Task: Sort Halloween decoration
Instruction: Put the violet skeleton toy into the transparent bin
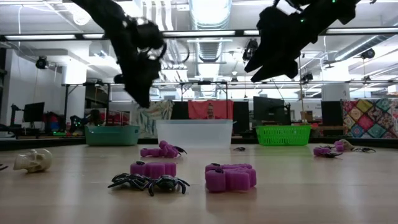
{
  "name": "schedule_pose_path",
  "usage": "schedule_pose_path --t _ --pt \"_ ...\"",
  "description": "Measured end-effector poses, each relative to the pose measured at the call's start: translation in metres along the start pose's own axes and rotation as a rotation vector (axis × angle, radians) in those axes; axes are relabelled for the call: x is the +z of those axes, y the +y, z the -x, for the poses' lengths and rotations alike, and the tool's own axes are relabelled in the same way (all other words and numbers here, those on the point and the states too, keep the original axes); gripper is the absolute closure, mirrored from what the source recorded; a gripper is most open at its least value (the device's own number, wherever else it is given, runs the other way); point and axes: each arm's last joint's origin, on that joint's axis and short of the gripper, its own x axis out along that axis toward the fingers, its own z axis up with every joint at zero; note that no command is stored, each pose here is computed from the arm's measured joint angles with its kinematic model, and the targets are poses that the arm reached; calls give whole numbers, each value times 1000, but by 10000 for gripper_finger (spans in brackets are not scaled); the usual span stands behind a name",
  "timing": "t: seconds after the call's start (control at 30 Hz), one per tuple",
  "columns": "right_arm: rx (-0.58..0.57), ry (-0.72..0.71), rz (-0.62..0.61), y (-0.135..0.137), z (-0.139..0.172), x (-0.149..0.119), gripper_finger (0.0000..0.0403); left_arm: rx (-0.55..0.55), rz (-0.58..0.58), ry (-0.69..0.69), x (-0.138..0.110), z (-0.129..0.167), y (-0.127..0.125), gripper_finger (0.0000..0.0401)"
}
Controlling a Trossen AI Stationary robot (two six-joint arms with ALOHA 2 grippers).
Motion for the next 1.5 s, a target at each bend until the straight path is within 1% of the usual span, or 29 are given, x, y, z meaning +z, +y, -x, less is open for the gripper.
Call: schedule_pose_path --t 0.17,0.3,0.4,0.57,0.7,0.8,0.9,1.03,1.13,1.23,1.3,1.4,1.5 --pt "54 17 67 16 3 -8 183 -118 -154 -115 -20 23 -50 282" --pt "79 23 98 24 5 -12 184 -210 -279 -188 -47 32 -84 282" --pt "87 26 113 27 6 -14 184 -276 -352 -235 -70 34 -104 282" --pt "87 28 113 27 6 -15 183 -397 -358 -330 -101 32 -132 282" --pt "85 29 112 27 6 -16 183 -463 -370 -353 -123 29 -148 275" --pt "84 29 111 26 5 -17 183 -455 -338 -383 -131 26 -156 255" --pt "85 25 110 26 5 -17 184 -456 -338 -396 -137 22 -164 226" --pt "91 12 107 26 4 -17 184 -446 -340 -371 -142 11 -172 189" --pt "90 13 107 26 4 -18 184 -438 -333 -353 -145 0 -177 174" --pt "87 21 109 25 3 -21 184 -440 -328 -351 -147 -10 -184 171" --pt "85 23 109 24 3 -21 184 -428 -328 -325 -151 -17 -186 173" --pt "84 27 98 24 3 -22 184 -407 -320 -277 -156 -24 -186 180" --pt "84 26 94 24 3 -22 184 -404 -298 -262 -157 -26 -186 193"
